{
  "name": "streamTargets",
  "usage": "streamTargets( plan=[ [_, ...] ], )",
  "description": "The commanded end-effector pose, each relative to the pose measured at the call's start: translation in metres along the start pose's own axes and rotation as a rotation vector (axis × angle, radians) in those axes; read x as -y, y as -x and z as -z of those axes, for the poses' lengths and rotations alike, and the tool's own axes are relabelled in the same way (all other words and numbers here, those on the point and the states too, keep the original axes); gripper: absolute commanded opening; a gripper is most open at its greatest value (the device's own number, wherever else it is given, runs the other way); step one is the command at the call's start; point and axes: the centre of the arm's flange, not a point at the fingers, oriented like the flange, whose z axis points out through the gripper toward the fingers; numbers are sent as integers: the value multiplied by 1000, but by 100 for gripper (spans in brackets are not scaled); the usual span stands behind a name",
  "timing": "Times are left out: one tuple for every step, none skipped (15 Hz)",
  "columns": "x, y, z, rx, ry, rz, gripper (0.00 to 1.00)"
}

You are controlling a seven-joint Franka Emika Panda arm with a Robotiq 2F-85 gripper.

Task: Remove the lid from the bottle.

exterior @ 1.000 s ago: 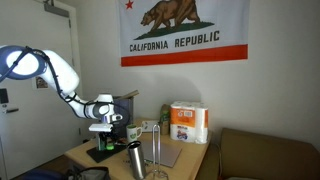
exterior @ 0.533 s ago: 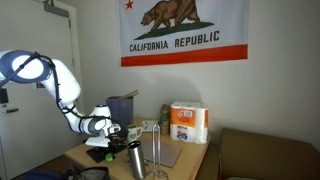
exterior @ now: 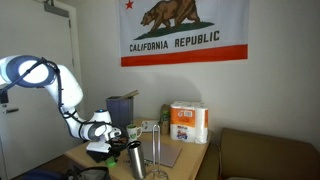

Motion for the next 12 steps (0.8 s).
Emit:
streamTargets(
  plan=[
    [6,-22,25,10,-11,9,100],
    [9,-31,37,17,-28,28,100],
    [13,-40,48,30,-24,39,100],
    [17,-50,66,42,-31,55,100],
    [22,-59,84,57,-27,73,100],
    [26,-69,104,74,-15,80,100],
    [28,-76,121,84,-19,91,100],
    [31,-83,142,95,-17,98,100],
    [33,-88,160,102,-15,104,100],
    [36,-93,175,106,-13,107,100],
    [39,-96,191,110,-10,115,100],
    [42,-99,204,109,-10,117,100]
  ],
)
